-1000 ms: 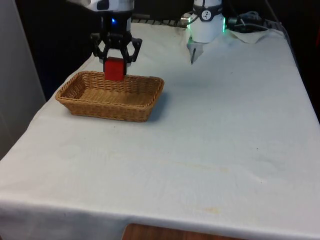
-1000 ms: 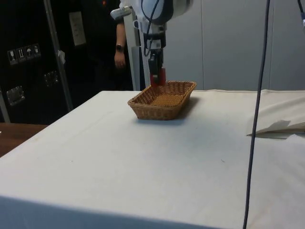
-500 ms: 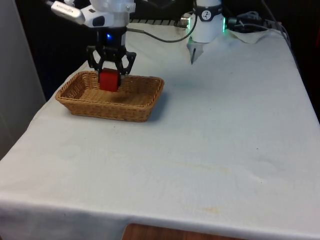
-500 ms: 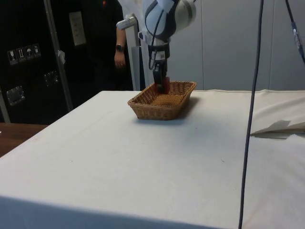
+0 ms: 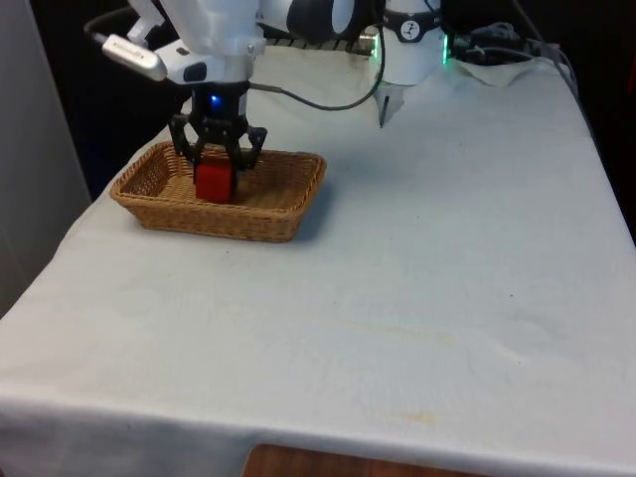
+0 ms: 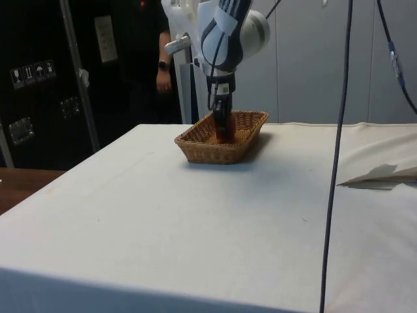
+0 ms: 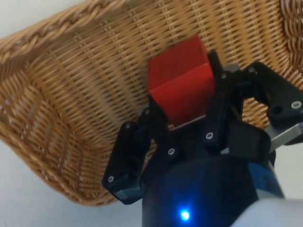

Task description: Pick up the cube and place it into the basket.

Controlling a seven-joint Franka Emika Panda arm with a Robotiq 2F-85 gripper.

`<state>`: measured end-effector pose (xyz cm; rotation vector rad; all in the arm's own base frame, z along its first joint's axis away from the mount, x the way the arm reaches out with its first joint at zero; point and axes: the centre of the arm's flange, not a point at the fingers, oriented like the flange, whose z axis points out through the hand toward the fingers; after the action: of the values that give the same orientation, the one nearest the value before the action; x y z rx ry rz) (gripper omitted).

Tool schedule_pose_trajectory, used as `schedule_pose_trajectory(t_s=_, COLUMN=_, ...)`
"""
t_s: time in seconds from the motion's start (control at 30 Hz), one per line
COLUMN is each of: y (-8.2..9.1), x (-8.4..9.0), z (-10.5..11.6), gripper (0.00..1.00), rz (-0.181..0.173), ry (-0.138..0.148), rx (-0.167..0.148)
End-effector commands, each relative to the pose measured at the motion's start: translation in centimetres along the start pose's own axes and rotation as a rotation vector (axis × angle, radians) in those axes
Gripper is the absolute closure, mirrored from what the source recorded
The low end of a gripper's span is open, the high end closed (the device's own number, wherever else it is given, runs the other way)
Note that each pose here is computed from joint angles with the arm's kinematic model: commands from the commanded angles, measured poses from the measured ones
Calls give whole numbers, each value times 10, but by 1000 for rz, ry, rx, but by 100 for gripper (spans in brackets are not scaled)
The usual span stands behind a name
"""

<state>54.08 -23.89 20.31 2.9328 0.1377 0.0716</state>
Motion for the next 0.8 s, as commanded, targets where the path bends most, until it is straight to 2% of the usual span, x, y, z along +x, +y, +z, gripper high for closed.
schedule_pose_trajectory(t_s=0.0, y=0, x=1, z=4, gripper=99, rz=0, ry=12, rx=17)
schedule_pose_trajectory(t_s=0.2, y=5, x=0, z=12, gripper=99, rz=5, ry=8, rx=34)
schedule_pose_trajectory(t_s=0.6, y=6, x=0, z=12, gripper=99, rz=5, ry=6, rx=29)
schedule_pose_trajectory(t_s=0.63, y=6, x=0, z=12, gripper=97, rz=5, ry=6, rx=29)
schedule_pose_trajectory(t_s=0.7, y=6, x=0, z=12, gripper=82, rz=5, ry=5, rx=28)
schedule_pose_trajectory(t_s=0.73, y=6, x=0, z=12, gripper=63, rz=5, ry=4, rx=28)
schedule_pose_trajectory(t_s=0.77, y=6, x=0, z=12, gripper=53, rz=5, ry=4, rx=28)
